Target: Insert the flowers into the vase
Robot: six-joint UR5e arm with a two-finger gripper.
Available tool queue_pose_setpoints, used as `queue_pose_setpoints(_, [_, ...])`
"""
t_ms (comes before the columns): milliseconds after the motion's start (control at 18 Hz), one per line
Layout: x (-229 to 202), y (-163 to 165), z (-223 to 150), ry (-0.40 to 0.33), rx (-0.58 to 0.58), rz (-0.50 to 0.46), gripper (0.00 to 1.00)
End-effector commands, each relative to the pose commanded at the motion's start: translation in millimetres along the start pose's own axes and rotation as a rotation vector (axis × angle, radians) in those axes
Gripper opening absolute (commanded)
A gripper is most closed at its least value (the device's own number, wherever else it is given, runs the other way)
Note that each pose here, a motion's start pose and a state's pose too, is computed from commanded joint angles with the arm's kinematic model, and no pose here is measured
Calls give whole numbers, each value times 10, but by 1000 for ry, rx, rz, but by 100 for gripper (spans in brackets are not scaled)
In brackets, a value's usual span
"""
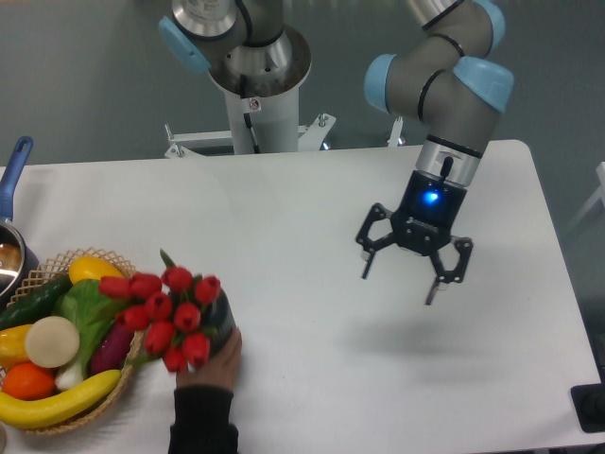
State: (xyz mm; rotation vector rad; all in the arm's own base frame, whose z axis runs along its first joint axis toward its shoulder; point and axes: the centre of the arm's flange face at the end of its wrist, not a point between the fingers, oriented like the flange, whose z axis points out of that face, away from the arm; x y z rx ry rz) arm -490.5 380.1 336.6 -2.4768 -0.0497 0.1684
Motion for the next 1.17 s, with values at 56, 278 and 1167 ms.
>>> queue_pose_setpoints(56, [-9,50,13,-20,-46,4,100])
queue_pose_setpoints(278, [299,-69,250,-81,-274,154,100])
queue_pose_setpoints(1167, [616,-32,385,-65,-555,217,100])
